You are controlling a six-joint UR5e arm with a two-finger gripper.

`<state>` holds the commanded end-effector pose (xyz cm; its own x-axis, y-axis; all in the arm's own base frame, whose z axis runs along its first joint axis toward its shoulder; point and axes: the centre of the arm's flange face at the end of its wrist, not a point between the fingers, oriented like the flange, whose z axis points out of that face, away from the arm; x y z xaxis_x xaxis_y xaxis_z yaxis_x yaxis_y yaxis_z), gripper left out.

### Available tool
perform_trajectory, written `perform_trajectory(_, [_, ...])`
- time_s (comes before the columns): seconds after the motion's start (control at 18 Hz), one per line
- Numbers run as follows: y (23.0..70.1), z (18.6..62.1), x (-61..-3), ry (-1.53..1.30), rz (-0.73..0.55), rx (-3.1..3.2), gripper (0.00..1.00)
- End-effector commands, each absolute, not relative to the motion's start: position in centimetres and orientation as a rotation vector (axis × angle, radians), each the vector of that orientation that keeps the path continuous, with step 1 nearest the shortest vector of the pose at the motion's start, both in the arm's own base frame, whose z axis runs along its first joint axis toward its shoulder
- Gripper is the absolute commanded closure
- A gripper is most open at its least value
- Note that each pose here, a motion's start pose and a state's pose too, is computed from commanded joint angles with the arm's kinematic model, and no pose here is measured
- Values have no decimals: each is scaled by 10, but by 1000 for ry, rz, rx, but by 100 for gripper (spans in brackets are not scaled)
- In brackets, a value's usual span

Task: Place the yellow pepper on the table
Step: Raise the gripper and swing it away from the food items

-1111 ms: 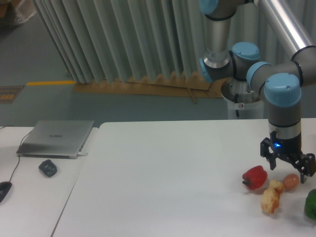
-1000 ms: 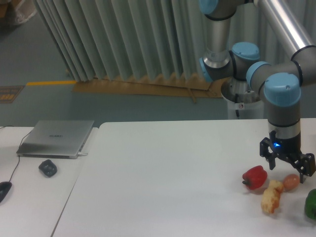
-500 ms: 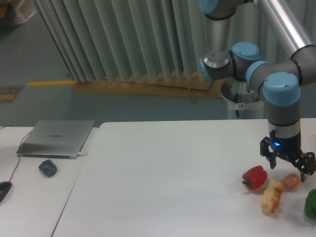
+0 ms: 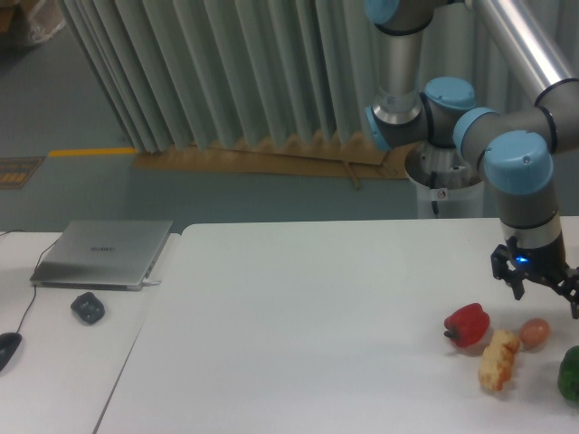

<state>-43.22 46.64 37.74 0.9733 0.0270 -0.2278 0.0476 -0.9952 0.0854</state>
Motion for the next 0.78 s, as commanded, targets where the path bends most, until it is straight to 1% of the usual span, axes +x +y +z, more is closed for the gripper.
perform_trajectory(0.11, [460,378,-439,101,-348,3031,0])
perform_trajectory(0.17, [448,378,-451,166,-348,3028,0])
perform_trajectory(0.28, [437,382,-459,270,-352,3031,0])
perform_trajectory(0.44, [424,388,-481,498,-376,3064,0])
perform_trajectory(0.56, [416,384,-486,558,-368,3050,0])
perform_trajectory(0.67, [399,378,-499,672,-350,3022,0])
perform_trajectory(0.78, [388,376,-505,690,-348,3013,0])
